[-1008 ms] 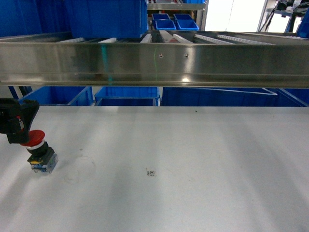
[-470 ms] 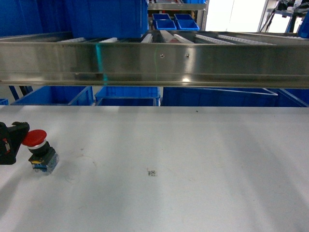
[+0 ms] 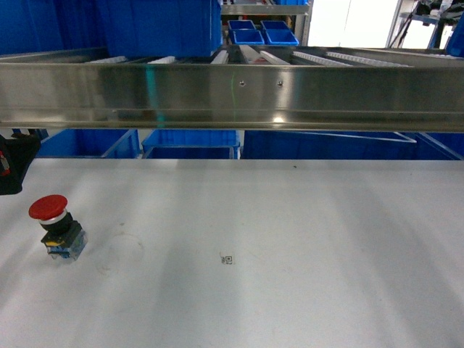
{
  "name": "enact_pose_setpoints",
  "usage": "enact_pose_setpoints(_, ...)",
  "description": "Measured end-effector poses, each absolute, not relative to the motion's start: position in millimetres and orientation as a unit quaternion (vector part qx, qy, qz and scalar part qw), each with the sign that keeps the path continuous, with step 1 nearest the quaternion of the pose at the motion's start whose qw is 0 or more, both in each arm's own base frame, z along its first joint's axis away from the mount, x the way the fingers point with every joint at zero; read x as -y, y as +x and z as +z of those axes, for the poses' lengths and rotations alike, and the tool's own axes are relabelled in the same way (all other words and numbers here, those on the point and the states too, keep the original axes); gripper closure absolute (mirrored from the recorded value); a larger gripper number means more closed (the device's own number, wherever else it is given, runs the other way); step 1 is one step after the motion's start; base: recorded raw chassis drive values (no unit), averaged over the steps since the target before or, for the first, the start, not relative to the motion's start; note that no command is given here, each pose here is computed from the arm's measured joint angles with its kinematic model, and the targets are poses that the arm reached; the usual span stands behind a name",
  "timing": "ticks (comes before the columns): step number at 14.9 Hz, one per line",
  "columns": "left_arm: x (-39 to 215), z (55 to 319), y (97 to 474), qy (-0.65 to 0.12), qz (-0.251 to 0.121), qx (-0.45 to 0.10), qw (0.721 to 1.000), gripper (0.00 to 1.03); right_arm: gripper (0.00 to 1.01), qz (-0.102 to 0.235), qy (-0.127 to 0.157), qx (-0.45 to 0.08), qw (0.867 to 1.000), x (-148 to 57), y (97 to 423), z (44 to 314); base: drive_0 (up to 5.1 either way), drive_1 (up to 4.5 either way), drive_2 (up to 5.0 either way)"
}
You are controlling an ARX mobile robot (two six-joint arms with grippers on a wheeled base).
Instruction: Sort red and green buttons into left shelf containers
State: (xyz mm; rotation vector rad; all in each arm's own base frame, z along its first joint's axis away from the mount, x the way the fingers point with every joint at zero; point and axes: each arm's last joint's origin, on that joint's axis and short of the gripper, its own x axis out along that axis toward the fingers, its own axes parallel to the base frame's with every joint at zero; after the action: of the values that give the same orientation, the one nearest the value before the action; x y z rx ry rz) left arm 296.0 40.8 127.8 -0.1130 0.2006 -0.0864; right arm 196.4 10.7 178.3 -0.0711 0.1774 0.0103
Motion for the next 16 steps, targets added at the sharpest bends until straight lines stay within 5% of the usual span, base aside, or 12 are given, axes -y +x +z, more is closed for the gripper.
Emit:
enact_pose_setpoints(8, 27.1, 116.8, 307.0, -0.009, -0.099, -0.109, 0.989, 0.05, 0.75, 0.004, -0.036, -0.088, 0.995, -10.7, 196.4, 178.3, 0.0, 0.0, 0.0)
enact_pose_setpoints(16, -2.9, 95.0, 307.4, 0.004, -0.05, -0.133, 0.99, 0.05, 0.75, 0.005, -0.036, -0.089, 0.995, -10.8, 196.4, 178.3, 0.0, 0.0, 0.0)
